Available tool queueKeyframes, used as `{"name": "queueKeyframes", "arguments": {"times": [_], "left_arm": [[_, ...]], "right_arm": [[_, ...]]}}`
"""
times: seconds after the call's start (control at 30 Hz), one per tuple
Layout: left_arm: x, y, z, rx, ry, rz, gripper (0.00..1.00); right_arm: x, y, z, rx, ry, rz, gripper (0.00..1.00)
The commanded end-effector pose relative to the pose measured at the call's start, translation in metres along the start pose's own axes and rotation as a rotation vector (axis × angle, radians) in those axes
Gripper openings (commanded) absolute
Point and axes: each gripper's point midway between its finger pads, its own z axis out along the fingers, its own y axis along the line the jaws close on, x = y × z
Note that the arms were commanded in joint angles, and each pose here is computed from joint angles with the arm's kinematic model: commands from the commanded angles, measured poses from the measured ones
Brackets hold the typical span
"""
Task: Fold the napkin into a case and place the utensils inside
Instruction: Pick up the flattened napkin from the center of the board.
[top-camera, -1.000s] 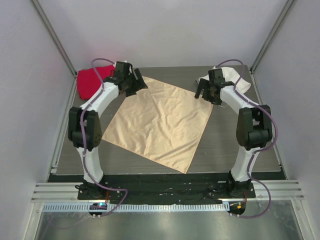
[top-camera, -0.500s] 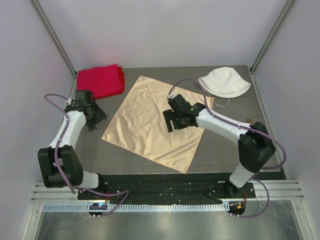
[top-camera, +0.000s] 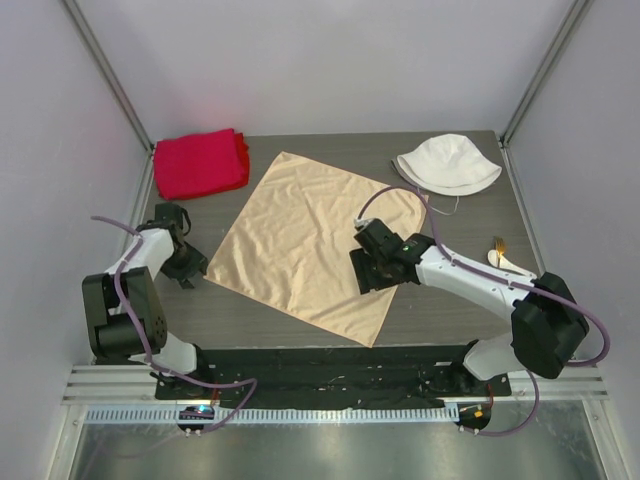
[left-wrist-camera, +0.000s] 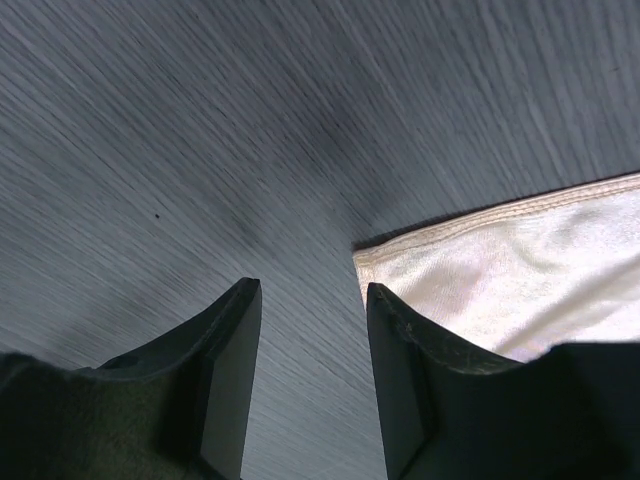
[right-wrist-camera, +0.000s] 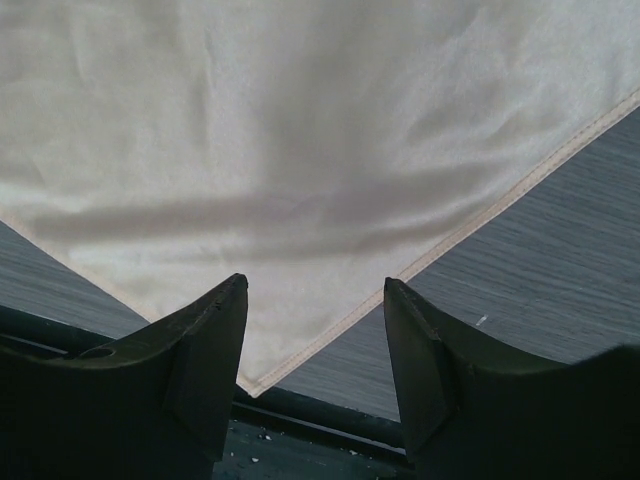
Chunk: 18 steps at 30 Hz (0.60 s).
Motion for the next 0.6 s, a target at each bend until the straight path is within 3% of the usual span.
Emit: {"name": "queueKeyframes", "arguments": {"times": [0.0, 0.57], "left_arm": [[-0.005, -0.013, 0.003, 0.054, -0.02, -0.07, 0.5], [-0.012, -0.021, 0.003, -0.051, -0.117, -0.036, 0.52]], "right_arm": [[0.007, 0.003, -0.003, -0.017, -0.019, 0.043, 0.61], [0.004, 0.01, -0.006, -0.027, -0.057, 0.047, 0.61]]}}
